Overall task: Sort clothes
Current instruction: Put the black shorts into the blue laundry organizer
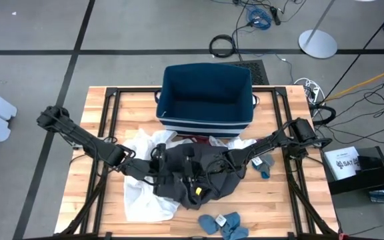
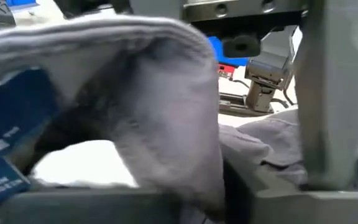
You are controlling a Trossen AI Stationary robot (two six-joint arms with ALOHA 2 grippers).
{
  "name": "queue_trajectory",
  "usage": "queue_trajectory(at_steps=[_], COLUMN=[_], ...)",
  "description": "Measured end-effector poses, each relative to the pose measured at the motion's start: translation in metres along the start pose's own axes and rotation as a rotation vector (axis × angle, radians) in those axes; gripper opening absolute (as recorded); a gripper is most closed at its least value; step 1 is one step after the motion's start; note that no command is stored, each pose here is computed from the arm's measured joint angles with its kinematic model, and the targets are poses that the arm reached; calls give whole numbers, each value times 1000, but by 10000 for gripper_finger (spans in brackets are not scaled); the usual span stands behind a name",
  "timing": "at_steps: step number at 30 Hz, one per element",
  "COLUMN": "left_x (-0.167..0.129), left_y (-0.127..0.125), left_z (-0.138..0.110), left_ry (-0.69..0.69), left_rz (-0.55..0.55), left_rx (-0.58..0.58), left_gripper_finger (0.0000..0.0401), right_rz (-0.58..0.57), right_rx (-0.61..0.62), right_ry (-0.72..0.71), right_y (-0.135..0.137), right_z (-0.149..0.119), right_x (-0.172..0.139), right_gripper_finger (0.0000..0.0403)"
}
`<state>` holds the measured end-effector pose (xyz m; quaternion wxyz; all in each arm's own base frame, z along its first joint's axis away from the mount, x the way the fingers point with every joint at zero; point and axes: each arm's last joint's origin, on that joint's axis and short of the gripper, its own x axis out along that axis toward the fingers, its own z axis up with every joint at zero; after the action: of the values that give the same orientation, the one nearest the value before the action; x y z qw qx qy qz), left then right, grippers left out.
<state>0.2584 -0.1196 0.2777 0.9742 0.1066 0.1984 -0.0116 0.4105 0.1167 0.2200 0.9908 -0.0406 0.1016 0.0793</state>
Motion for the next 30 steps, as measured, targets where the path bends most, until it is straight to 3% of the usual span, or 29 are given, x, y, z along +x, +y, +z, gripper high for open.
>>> queue_trajectory(at_steps=[3,13,19,26,30], left_x=[-7,-59,-88,-83,-73], left_y=[3,26,39,26,13], left_z=[3,-3,-1,-25,-43], left_ry=[-10,110,77,7,-125], left_rz=[5,-71,-80,-26,-32], left_rx=[-11,-162,-265,-314,-314], left_gripper_finger=[189,189,189,189,189], right_rz=[7,-95,-200,-327,-401], right_rx=[-5,-35,-73,-110,-114], right_ry=[3,109,197,215,150], right_y=[1,-3,-9,-1,4], right_z=[0,2,15,48,75], right_x=[0,-10,-29,-70,-101], right_gripper_finger=[11,4,2,1,1])
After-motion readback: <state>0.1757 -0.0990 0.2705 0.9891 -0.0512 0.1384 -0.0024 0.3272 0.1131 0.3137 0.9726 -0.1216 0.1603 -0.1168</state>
